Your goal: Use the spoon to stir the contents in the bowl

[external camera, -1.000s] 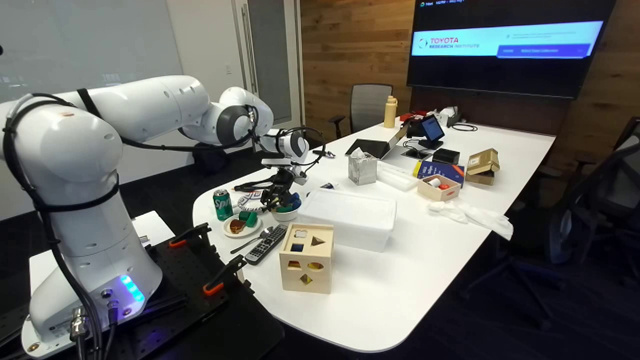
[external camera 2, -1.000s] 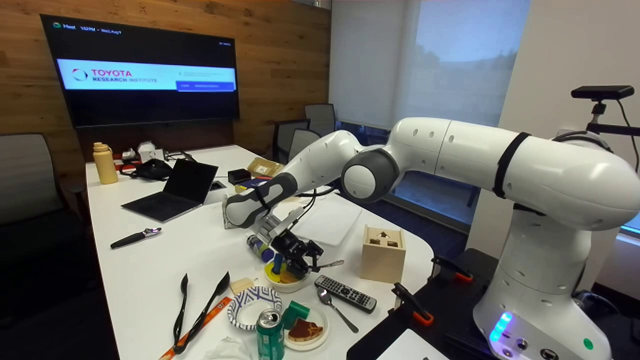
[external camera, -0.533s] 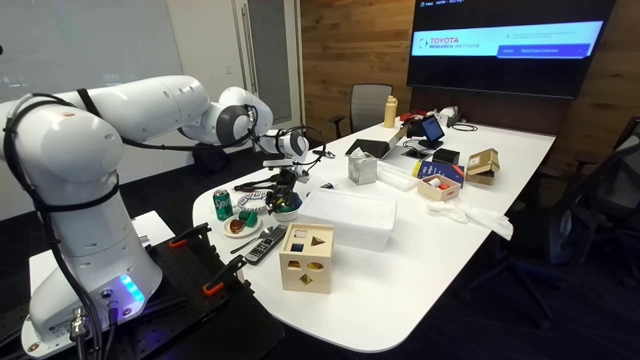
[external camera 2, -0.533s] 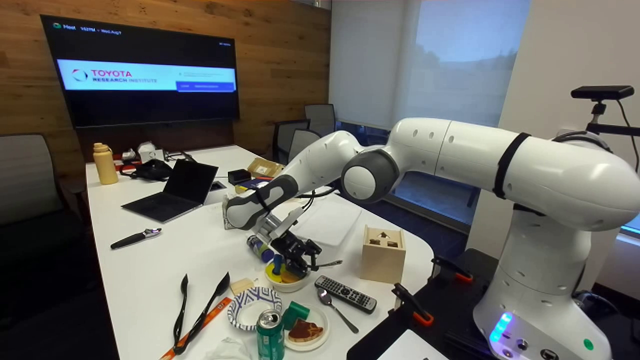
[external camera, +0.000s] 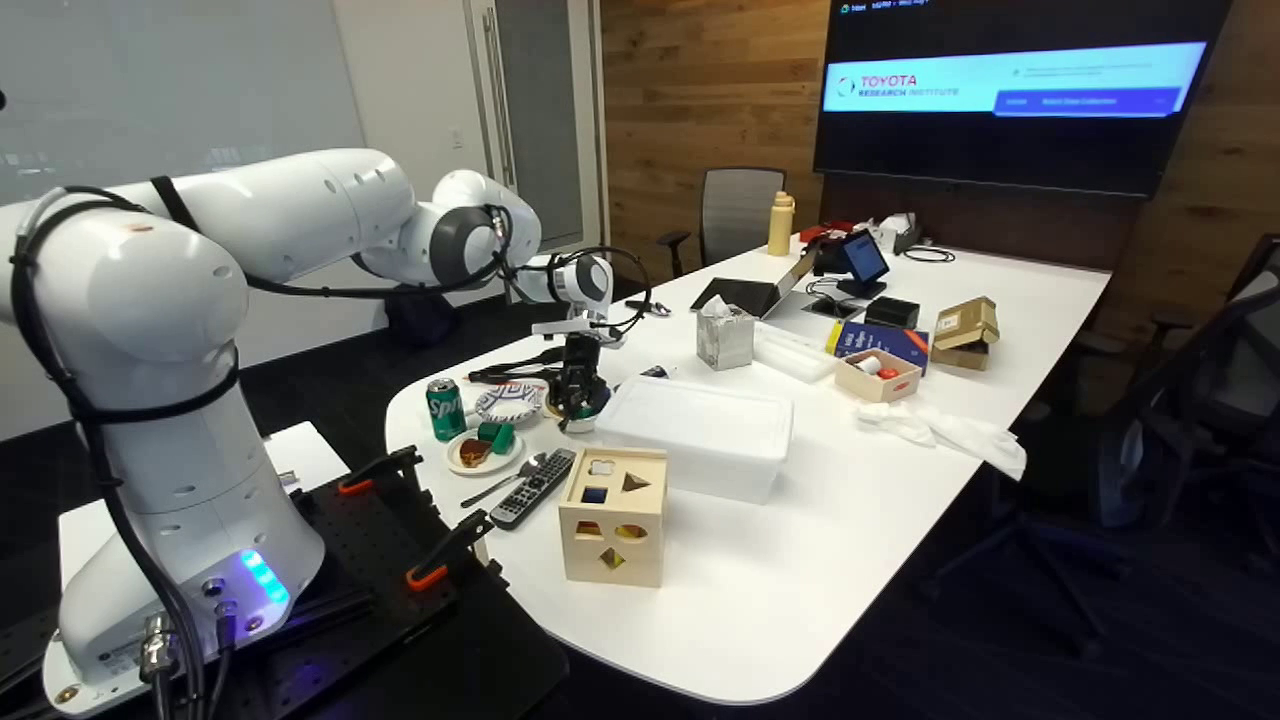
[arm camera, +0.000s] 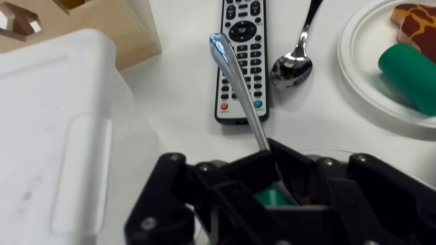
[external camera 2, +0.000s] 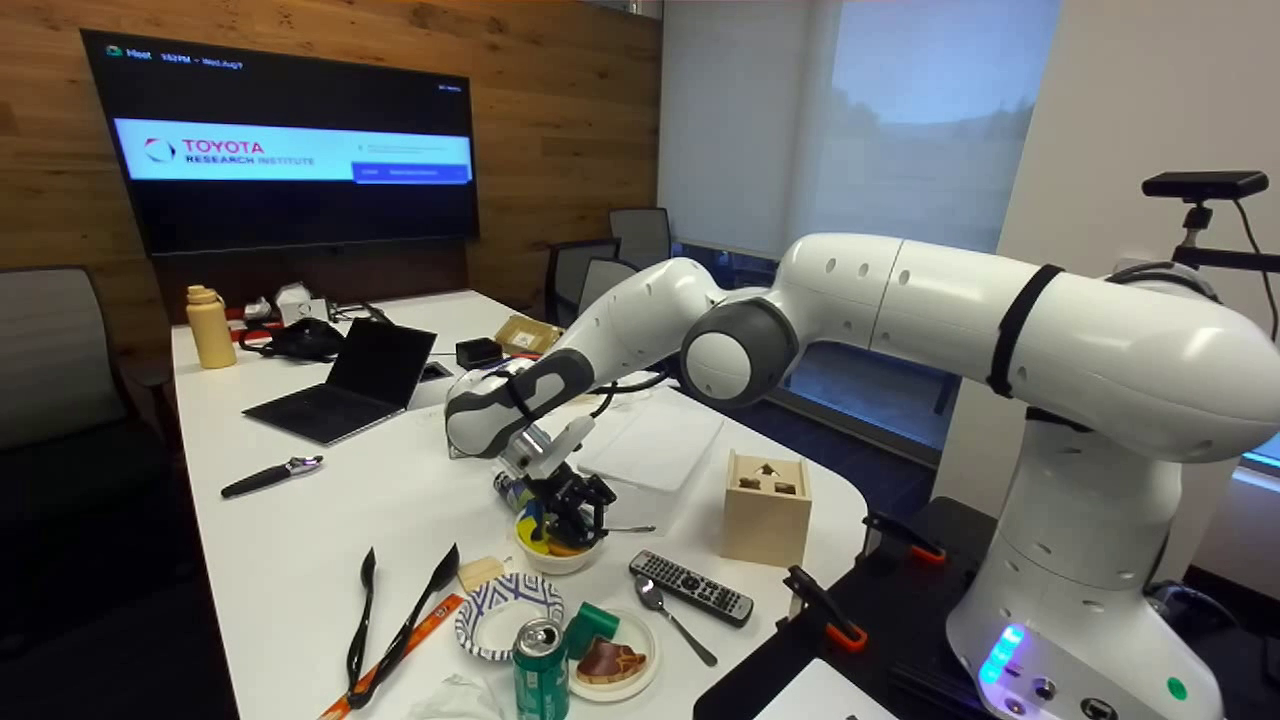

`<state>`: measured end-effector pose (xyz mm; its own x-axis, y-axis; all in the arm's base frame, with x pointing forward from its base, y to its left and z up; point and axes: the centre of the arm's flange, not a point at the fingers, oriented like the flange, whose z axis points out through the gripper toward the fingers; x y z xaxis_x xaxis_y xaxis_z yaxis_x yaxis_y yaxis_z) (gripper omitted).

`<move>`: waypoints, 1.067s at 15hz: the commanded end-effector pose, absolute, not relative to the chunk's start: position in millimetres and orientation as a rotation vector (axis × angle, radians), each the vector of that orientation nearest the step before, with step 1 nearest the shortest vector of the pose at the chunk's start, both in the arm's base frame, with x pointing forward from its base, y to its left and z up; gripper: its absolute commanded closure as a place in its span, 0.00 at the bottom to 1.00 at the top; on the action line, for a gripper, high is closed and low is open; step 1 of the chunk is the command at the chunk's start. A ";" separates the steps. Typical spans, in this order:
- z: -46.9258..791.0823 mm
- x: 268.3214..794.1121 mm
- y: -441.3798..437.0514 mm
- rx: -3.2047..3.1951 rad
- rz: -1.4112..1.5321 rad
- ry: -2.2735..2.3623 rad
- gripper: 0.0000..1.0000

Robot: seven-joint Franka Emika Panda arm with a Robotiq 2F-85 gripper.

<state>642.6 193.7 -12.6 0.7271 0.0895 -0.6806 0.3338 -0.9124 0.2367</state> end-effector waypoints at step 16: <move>47.4 620.0 228.0 2.604 -0.955 0.197 1.00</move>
